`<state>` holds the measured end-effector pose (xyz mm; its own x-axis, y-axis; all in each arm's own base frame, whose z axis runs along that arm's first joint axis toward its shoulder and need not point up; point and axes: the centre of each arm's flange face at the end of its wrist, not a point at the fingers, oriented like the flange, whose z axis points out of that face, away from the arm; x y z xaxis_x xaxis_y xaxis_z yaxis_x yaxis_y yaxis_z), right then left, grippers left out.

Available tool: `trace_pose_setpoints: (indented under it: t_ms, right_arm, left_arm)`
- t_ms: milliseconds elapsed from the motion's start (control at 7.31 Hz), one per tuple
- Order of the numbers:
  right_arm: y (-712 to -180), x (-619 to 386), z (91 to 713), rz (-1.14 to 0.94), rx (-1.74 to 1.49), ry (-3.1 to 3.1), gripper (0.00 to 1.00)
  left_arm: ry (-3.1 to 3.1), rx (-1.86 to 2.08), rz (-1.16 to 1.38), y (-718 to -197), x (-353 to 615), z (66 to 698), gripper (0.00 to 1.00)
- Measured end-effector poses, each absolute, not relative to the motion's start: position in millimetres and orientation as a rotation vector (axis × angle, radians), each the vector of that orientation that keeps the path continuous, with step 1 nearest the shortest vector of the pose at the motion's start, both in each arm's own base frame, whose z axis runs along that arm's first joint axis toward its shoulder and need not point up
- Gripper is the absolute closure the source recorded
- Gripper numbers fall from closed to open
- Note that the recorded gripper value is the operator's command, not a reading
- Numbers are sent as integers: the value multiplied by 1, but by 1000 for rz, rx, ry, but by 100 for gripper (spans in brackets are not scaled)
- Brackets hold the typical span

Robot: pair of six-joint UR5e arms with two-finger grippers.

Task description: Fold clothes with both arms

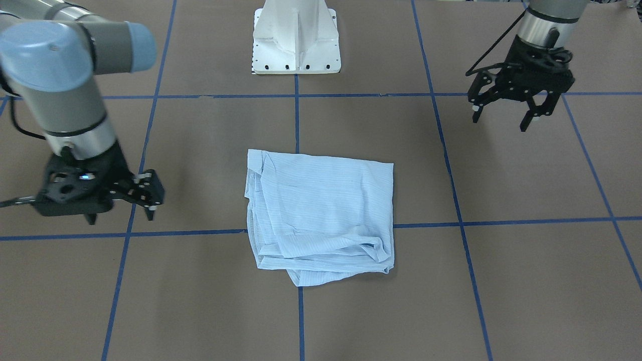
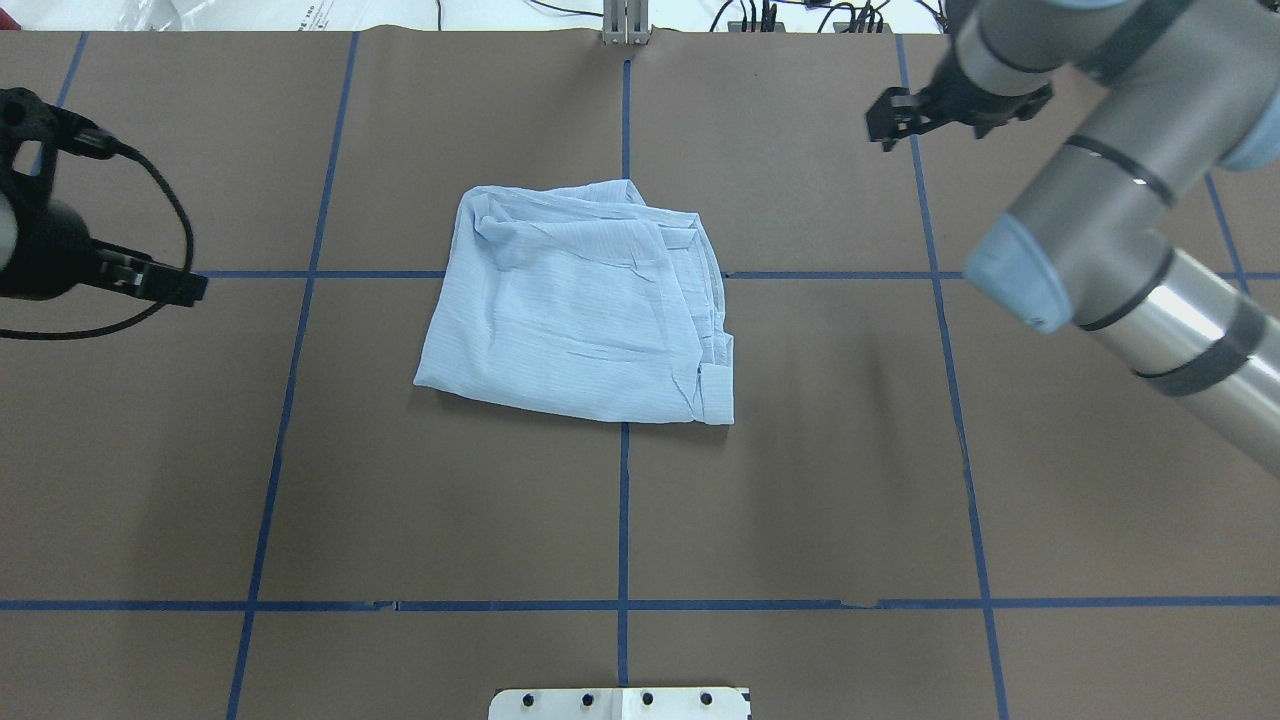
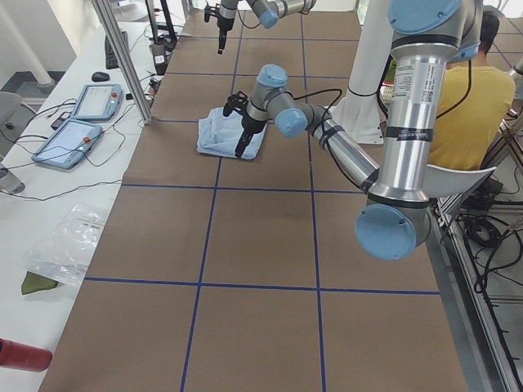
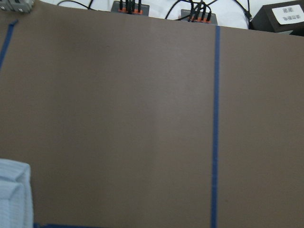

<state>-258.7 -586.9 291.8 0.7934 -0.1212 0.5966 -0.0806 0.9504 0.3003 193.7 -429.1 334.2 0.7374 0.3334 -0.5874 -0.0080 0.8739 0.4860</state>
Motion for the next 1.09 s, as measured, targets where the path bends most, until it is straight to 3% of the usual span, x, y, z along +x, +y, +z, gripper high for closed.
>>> trace_pose_setpoints:
  t_ms: [547, 1095]
  right_arm:
    - [-539, -44, 458, -126, 226, -675, 0]
    - [-417, 55, 599, -59, 140, -714, 0]
  left_arm:
    - [576, 494, 351, -461, 14, 445, 0]
    - [567, 382, 197, -449, -66, 527, 0]
